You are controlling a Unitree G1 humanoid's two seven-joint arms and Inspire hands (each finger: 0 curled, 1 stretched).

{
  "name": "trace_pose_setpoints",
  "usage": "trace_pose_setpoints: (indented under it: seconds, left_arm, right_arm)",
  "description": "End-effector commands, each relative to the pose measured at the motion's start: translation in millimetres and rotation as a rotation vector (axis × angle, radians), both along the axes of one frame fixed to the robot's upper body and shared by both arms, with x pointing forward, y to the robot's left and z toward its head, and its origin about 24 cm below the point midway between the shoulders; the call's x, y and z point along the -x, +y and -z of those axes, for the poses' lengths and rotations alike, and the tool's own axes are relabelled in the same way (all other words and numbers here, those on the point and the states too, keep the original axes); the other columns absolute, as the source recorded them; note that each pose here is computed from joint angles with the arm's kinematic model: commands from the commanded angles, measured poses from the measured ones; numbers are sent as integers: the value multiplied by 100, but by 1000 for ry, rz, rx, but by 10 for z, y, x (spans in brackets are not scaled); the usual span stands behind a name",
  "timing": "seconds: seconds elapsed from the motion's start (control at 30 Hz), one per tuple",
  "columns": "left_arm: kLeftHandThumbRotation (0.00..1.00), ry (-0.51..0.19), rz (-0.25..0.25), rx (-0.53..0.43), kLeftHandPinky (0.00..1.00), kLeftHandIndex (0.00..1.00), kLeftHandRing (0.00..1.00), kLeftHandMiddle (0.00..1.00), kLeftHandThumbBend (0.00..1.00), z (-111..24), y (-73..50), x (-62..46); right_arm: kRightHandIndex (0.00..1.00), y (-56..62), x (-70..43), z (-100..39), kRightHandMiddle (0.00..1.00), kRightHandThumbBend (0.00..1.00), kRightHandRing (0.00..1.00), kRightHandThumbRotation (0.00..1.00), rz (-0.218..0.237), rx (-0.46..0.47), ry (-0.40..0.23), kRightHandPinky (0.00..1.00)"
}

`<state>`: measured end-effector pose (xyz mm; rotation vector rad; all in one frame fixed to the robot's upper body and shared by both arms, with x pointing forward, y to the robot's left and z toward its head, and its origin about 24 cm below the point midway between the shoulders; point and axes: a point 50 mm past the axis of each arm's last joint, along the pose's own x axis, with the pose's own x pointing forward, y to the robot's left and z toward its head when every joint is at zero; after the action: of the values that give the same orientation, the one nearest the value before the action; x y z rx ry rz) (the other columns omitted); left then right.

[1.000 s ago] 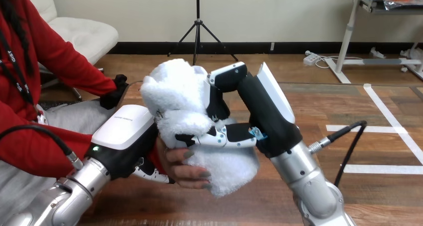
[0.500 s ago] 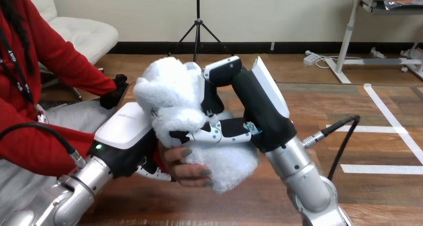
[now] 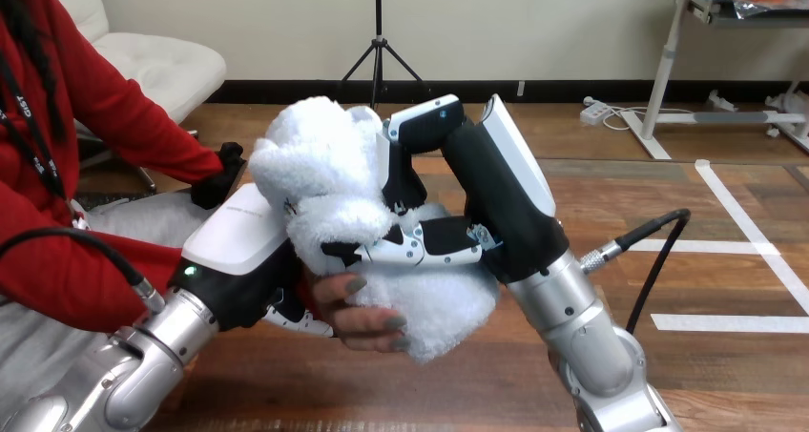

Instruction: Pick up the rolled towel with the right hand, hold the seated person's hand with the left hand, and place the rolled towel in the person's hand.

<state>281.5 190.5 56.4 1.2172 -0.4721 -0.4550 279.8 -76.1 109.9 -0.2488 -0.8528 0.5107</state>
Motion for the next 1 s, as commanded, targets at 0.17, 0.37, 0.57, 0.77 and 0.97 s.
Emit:
trace_pose_setpoints:
  seconds: [0.17,0.37,0.57,0.77,0.97]
  left_arm:
    - [12,-234,154,183,33,55,38,43,85,-634,-458,-171]
    - [4,-239,178,207,35,53,39,44,74,-632,-458,-157]
    - [3,-247,180,187,40,54,44,49,73,-624,-440,-147]
    - [6,-247,183,185,41,54,46,51,81,-618,-425,-140]
    - [20,-229,185,206,40,58,45,52,91,-608,-406,-131]
  right_arm:
    - [10,287,-54,-355,12,61,8,0,-154,-84,-104,3]
    - [13,279,-70,-334,14,65,10,0,-204,-93,-67,5]
    - [21,266,-81,-322,22,75,16,0,-256,-91,-52,11]
    - [32,249,-97,-306,31,82,26,7,-317,-99,-18,22]
    - [43,226,-112,-294,41,85,37,13,-369,-115,-2,34]
